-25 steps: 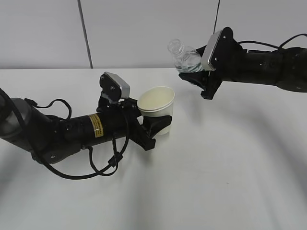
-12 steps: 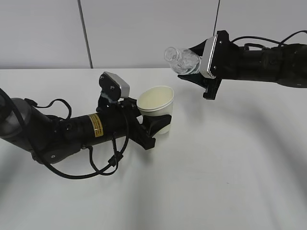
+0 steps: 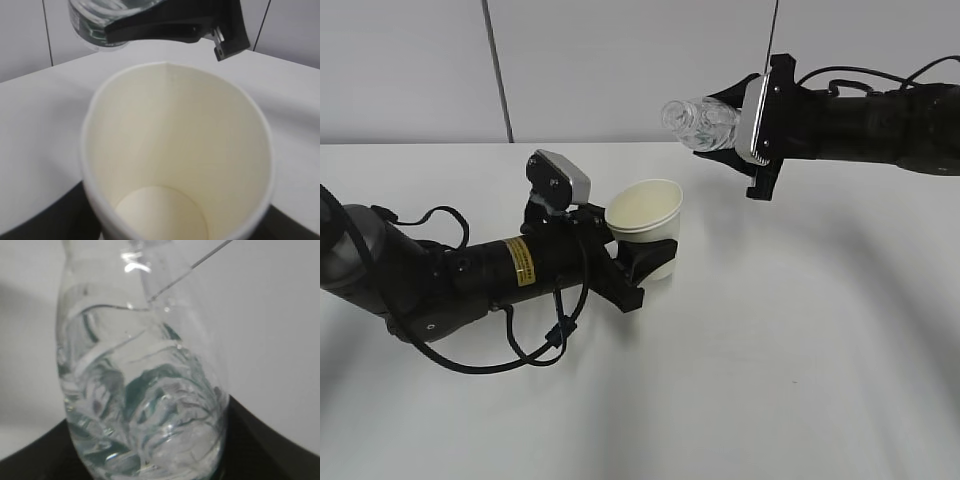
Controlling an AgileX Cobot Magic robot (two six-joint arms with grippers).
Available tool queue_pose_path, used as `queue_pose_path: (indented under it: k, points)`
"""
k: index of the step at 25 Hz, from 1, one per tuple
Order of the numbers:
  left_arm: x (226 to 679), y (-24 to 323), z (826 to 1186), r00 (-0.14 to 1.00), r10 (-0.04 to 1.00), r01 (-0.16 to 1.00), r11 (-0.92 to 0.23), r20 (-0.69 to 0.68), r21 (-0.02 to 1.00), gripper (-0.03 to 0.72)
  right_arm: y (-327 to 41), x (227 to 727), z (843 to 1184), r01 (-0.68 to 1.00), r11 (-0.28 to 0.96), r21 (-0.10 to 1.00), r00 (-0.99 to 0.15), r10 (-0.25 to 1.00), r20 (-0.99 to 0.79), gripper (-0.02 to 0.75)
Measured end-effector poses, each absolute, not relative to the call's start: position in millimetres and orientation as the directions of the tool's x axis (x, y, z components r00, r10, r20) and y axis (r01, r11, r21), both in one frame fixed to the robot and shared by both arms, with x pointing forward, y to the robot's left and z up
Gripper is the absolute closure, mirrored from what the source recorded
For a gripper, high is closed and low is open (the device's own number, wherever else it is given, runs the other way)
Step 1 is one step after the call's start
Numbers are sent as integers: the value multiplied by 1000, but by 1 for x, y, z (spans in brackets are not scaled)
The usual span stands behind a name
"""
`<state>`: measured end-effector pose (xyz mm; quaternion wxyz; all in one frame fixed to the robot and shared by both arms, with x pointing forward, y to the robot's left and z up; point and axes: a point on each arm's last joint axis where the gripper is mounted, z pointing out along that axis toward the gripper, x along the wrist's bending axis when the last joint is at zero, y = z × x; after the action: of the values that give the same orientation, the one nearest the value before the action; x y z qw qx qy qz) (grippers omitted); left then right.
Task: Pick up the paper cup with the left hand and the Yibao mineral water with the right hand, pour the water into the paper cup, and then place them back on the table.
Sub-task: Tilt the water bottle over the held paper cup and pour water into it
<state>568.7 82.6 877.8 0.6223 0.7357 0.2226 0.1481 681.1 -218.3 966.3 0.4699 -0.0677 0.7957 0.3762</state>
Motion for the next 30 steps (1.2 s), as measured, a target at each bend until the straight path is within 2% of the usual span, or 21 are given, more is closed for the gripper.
queue_pose_path:
  k: [11, 21, 30]
  points:
    - [569, 83, 878, 857, 512, 143, -126, -59, 982, 287, -219, 685, 973, -499, 726, 474, -502, 204, -841, 269]
    - [569, 83, 878, 857, 513, 144, -126, -60, 982, 288, -206, 684, 969, -532, 761, 370, -466, 102, -879, 270]
    - [569, 83, 877, 853, 518, 149, -130, -61, 980, 288, -206, 685, 969, -532, 772, 348, -458, 83, -885, 270]
